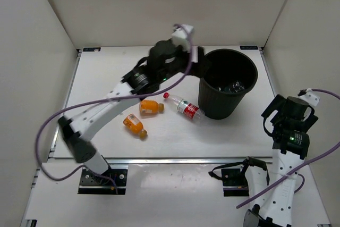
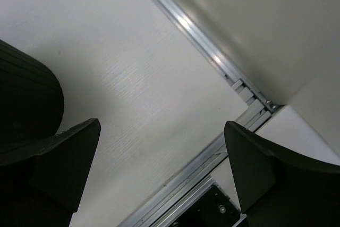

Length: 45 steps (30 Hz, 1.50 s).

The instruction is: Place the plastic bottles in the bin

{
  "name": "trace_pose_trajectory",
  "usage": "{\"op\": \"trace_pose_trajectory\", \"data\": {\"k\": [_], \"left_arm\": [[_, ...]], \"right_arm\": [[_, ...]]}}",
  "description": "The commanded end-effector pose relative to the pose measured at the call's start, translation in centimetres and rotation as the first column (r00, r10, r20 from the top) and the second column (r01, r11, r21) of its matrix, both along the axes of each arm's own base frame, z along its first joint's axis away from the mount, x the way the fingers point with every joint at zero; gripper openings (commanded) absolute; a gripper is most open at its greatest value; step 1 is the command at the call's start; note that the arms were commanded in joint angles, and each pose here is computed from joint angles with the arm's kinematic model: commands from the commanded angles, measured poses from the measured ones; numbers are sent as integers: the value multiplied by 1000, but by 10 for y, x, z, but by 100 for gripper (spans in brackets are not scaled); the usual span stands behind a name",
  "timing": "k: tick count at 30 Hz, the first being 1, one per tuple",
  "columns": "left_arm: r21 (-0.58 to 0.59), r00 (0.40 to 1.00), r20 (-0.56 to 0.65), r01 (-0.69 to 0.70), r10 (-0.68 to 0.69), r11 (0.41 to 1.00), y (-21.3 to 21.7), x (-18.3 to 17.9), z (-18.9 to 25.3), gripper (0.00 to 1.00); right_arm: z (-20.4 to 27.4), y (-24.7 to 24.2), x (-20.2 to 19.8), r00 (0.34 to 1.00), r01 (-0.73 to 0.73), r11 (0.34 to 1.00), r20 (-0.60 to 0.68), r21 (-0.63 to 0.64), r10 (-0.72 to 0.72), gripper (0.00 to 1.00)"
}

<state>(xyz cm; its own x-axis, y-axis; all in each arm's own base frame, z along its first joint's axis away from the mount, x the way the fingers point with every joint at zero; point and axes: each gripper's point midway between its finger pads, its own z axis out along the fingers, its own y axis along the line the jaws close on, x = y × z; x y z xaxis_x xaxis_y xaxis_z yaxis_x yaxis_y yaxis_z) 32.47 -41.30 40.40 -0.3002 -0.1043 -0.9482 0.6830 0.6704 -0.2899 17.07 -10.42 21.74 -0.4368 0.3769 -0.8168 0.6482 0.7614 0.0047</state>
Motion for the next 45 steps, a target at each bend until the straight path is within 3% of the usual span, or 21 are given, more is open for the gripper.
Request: {"op": "trace_pose_trajectory", "data": {"k": [1, 4, 5, 6, 8, 11, 13, 14, 15, 18, 19, 22, 25, 28, 31, 33, 38, 45], "left_arm": [[48, 974, -89, -205, 209, 978, 96, -10, -29, 99], [134, 905, -217, -343, 365, 930, 170, -18, -103, 98], [184, 877, -278, -351, 391, 918, 183, -27, -139, 99], [180, 857, -284, -392, 429, 902, 206, -33, -140, 99], [242, 803, -349, -420, 483, 875, 235, -53, -181, 99], [238, 751, -372, -490, 545, 838, 270, -74, -195, 98], [261, 714, -394, -516, 578, 816, 285, -85, -208, 99], [247, 708, -401, -527, 581, 813, 289, -89, -209, 98], [276, 694, -413, -521, 589, 807, 293, -95, -221, 98], [259, 674, -432, -544, 600, 798, 303, -101, -221, 98], [264, 666, -434, -551, 607, 792, 306, -102, -223, 99], [260, 646, -431, -580, 631, 772, 315, -105, -221, 99], [255, 633, -425, -603, 647, 756, 325, -109, -220, 99], [261, 620, -430, -610, 656, 748, 332, -115, -224, 99], [277, 612, -438, -604, 658, 747, 334, -119, -231, 99], [291, 606, -444, -599, 660, 746, 335, -122, -236, 99], [312, 595, -461, -586, 659, 748, 336, -127, -246, 99], [316, 600, -465, -575, 651, 755, 334, -127, -246, 99]], "right_arm": [[47, -14, -1, 997, 47, 993, 68, -104, -40, 99], [104, 0, 16, 978, -50, 988, 194, -144, 78, 99], [112, 14, 26, 960, -153, 977, 211, -146, 182, 99], [134, 36, 37, 916, -275, 949, 260, -152, 306, 99], [163, 84, 51, 789, -501, 854, 332, -139, 516, 98], [189, 178, 71, 491, -805, 581, 414, -119, 766, 96], [181, 209, 82, 478, -823, 556, 385, -120, 790, 99], [178, 250, 72, 386, -879, 457, 361, -136, 849, 99], [178, 247, 78, 459, -822, 532, 315, -203, 831, 100], [157, 337, 56, 294, -868, 312, 106, -386, 950, 100], [166, 357, 50, 206, -906, 238, 129, -349, 970, 99], [123, 402, 67, 76, -985, 93, 116, -148, 990, 95], [61, 422, 79, 63, -987, 62, -3, -150, 998, 98], [0, 425, 94, 96, -993, 87, -126, -73, 987, 98], [-35, 407, 125, 190, -981, 178, -190, -78, 963, 98], [-52, 404, 136, 172, -982, 150, -221, -113, 960, 97], [-95, 391, 158, 199, -974, 149, -328, -172, 923, 97], [-142, 384, 164, 189, -979, 144, -397, -141, 898, 94]]}}
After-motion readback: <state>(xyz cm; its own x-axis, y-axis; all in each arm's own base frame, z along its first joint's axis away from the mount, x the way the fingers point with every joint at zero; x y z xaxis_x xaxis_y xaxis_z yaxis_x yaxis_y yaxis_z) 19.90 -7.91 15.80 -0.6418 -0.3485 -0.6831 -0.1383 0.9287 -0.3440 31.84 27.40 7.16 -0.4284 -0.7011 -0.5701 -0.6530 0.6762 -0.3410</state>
